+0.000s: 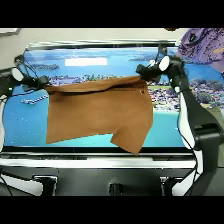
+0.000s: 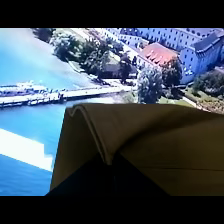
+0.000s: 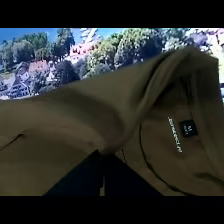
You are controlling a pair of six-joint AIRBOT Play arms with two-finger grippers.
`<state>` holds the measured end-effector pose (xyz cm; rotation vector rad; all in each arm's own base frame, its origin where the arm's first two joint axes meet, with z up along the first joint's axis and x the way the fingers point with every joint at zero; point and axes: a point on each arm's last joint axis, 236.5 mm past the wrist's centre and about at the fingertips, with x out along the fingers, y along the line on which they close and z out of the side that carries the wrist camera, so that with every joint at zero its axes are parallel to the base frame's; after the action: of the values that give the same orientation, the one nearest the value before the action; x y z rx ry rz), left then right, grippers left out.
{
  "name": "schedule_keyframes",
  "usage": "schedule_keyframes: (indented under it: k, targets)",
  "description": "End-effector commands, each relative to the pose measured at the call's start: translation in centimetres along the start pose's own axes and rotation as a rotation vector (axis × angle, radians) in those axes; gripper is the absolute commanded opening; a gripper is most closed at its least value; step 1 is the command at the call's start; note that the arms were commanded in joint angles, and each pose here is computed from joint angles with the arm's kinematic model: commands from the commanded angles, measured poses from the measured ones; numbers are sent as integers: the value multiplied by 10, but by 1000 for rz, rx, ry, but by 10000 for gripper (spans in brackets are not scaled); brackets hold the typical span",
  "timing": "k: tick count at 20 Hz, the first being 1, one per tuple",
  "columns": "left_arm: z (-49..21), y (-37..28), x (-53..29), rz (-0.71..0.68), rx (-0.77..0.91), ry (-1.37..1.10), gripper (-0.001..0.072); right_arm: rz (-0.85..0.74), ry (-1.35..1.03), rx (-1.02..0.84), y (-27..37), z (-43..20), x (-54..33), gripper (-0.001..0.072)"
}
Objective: Fold the clothes and pants, and hang the long-sleeved shirts on hangers.
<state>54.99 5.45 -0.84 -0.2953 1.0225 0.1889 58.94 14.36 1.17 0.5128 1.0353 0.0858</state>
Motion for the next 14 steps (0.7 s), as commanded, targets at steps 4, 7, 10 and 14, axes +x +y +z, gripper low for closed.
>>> schedule_keyframes:
  k: [4,7,10,14]
  targets:
    - [-4,4,23,-19,-33,27,150,29,53,113,-6,-13,30,255]
    - [7,34,-23,11,-13,77,702,62,67,62,-19,7,-29,419]
    - [8,72,-79,-55,-125,92,702,22,184,-97,-77,1,-101,553]
    - [-20,116,-126,-88,-263,71,702,201,310,10,-130,-37,-146,535]
